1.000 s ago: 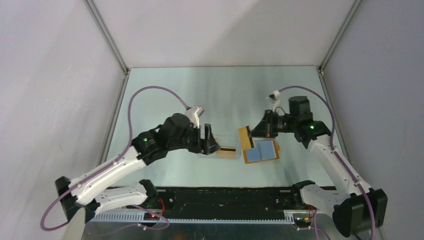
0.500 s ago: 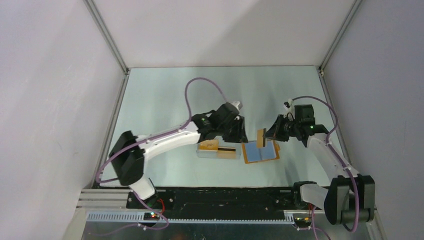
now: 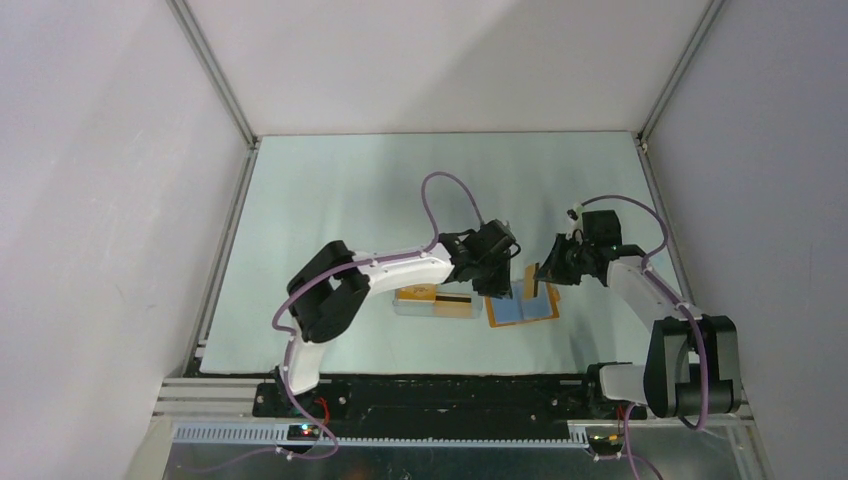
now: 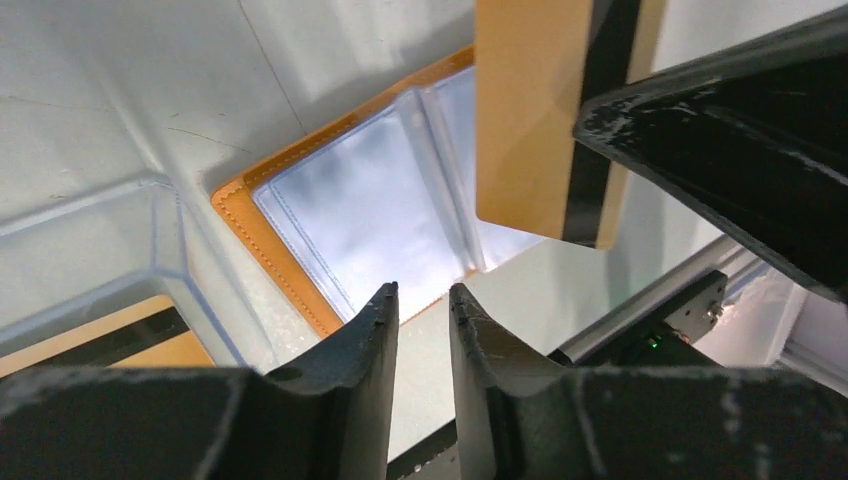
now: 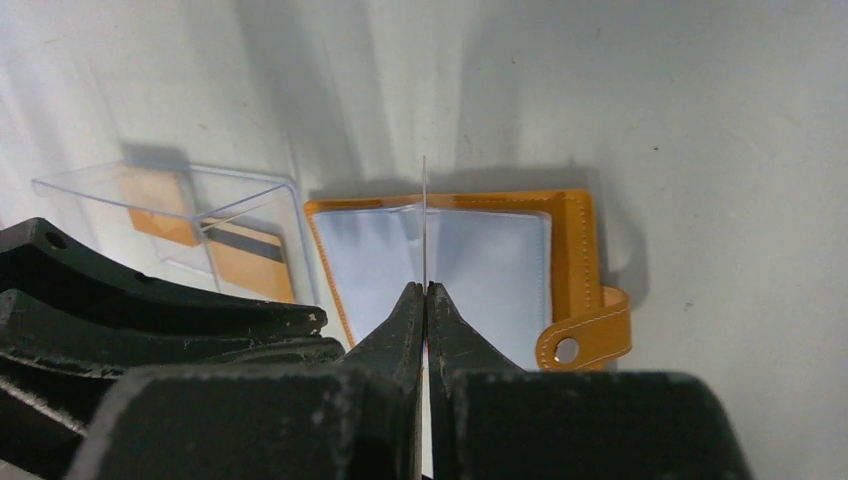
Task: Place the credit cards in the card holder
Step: Insert the credit card into the card holder.
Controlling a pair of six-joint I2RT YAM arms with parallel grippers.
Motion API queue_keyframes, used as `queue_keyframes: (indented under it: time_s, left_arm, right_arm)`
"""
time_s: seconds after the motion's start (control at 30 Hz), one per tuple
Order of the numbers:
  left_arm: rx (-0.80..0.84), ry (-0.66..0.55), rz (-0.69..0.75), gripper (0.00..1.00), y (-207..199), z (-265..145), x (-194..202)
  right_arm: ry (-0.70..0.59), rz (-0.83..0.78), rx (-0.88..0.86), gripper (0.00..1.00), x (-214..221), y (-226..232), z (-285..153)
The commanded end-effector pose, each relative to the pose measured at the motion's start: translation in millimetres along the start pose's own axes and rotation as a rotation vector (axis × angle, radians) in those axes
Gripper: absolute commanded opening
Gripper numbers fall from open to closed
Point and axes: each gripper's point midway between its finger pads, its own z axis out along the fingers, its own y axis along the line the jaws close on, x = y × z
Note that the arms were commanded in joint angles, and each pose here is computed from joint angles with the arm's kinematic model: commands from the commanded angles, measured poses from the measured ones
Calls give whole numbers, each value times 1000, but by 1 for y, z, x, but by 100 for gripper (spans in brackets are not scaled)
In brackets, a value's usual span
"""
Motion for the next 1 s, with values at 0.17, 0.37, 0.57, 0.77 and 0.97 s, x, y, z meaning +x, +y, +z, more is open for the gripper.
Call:
queue_keyframes:
  time_s: [0.17, 0.37, 0.57, 0.77, 0.97]
  left_arm:
    - [-32, -3, -42, 28, 6, 18, -1]
    - [-72, 9, -61, 25, 24, 23, 5]
    - [-103, 15, -72, 20, 39, 22, 7]
    - [-119, 36, -85, 15, 49, 25, 12]
    - [-147, 54, -90, 9, 60, 27, 16]
  right_arm:
    - [14, -32, 57, 0, 1, -17, 11]
    - [6, -65, -27, 0, -1, 2, 10]
    - [54, -94, -41, 0, 10, 8, 21]
    - [77, -76, 13, 0, 14, -4, 28]
    - [56, -82, 45, 0, 10, -9, 26]
